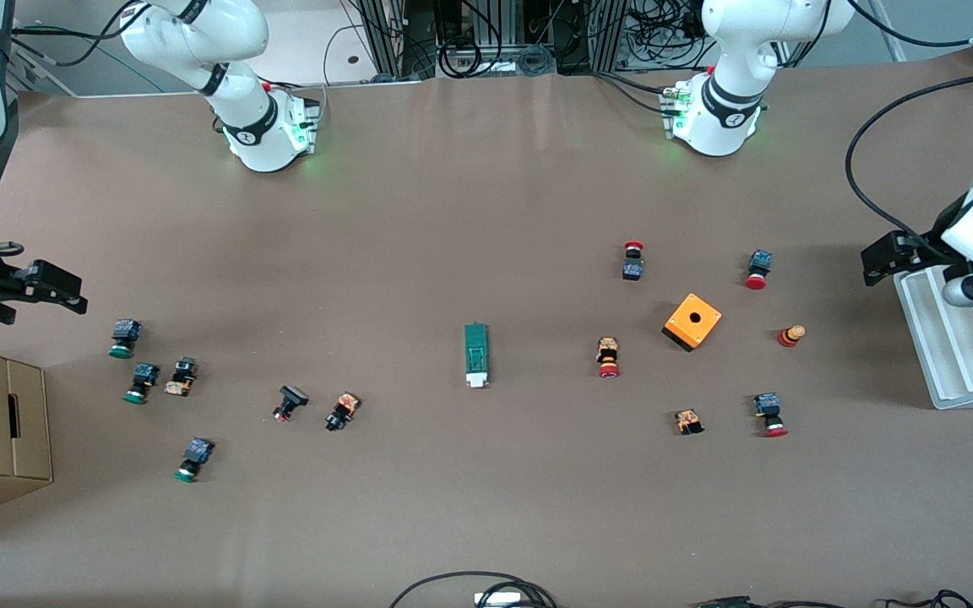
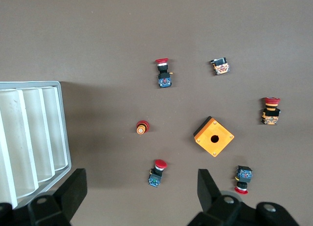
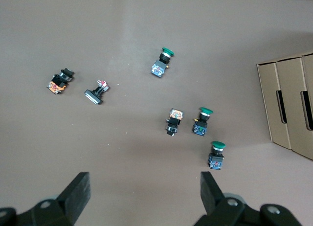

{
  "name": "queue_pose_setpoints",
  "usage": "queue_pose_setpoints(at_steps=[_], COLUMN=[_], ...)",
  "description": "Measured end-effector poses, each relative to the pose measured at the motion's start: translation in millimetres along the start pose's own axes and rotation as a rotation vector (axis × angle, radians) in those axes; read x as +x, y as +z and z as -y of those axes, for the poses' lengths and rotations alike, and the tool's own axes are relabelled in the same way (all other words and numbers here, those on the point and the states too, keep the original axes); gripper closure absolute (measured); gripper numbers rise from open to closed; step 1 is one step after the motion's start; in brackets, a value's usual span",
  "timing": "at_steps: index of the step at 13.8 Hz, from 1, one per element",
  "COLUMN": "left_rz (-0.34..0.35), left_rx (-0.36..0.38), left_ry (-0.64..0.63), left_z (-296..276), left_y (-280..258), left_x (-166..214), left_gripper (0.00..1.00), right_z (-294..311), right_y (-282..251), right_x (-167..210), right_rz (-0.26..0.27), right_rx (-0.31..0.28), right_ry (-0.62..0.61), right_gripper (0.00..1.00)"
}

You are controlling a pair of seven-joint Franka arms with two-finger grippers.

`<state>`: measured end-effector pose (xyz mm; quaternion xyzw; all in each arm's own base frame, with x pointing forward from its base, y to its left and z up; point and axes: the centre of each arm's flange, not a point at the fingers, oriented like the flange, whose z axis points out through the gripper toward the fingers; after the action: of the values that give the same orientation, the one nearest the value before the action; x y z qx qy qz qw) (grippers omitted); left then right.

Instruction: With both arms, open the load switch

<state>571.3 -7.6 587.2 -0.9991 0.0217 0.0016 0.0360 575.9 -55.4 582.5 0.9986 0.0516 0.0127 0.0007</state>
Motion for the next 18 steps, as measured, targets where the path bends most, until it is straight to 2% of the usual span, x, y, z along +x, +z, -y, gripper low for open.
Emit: queue_pose_setpoints(at_steps=[8,12,15,18], left_rz=[0.002,0.017,0.018,-0.010], left_rx=[-0.001,-0.062,-0.077,-0.088], left_ry=[0.000,-0.053,-0.111,-0.192], left_z=[0,-10,-57,-139], left_y=[0,2,0,-1], left_x=[0,-1,-1,-3], left_gripper=[0.00,0.00,0.00,0.00], right_z=[-1,-2,-5,-6], right_y=[2,3,3,4], right_x=[2,2,1,1], right_rz=[-0.019,-0.018,-0.019,-0.019], right_rx=[-0.004,-0.004,-0.005,-0.005], right_ry=[-0.034,-0.034,-0.027,-0.025], right_gripper=[0.00,0.00,0.00,0.00])
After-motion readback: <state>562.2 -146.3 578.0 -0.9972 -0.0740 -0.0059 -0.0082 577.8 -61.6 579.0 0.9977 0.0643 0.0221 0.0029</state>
